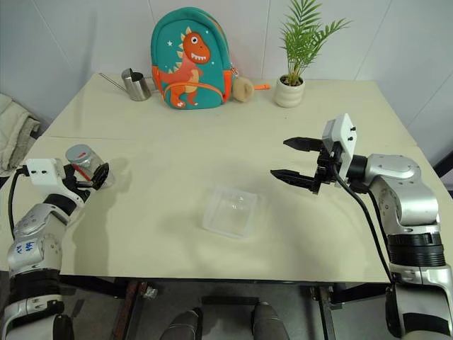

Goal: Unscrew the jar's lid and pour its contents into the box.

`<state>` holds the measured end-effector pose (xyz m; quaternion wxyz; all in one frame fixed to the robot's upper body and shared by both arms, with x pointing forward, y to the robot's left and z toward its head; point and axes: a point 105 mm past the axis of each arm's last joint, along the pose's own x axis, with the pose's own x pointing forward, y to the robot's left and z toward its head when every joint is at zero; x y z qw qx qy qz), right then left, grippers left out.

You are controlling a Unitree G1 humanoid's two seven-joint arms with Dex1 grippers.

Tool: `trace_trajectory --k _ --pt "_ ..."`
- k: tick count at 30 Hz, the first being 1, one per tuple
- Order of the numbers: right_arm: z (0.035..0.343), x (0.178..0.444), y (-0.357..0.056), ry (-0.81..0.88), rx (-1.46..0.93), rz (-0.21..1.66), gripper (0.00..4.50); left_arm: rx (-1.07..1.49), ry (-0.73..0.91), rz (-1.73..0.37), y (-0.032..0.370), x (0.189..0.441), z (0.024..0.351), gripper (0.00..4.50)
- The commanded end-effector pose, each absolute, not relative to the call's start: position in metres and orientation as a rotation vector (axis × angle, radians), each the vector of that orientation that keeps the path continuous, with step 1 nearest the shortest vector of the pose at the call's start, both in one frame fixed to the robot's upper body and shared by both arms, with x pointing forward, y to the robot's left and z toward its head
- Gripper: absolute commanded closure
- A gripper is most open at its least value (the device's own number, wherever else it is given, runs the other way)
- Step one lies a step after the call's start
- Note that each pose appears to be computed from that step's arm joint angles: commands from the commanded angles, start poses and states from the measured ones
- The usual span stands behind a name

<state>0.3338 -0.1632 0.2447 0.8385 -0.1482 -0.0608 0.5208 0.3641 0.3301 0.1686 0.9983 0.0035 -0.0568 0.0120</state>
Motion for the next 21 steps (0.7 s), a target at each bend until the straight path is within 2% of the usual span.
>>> trace_trajectory --k 1,8,11,16,17,21 --pt "0.2610 0.3265 -0.1682 -0.186 -0.341 1.084 0.00 0.046 -0.169 0.022 0.3338 0.3664 0.1849 0.02" --pt "0.2611 0.3266 -0.1690 -0.181 -0.345 1.076 0.00 0.062 -0.184 -0.022 0.3294 0.3724 0.1880 0.02" --pt "0.2617 0.3266 -0.1685 -0.183 -0.345 1.074 0.00 0.061 -0.191 -0.026 0.3286 0.3729 0.1878 0.60" --pt "0.2610 0.3268 -0.1691 -0.180 -0.344 1.070 0.00 0.064 -0.204 -0.026 0.3282 0.3727 0.1887 2.26" --pt "0.2608 0.3266 -0.1690 -0.180 -0.344 1.070 0.00 0.064 -0.202 -0.024 0.3286 0.3725 0.1882 2.47" --pt "0.2620 0.3263 -0.1673 -0.185 -0.345 1.072 0.00 0.066 -0.203 -0.024 0.3298 0.3712 0.1880 2.47"
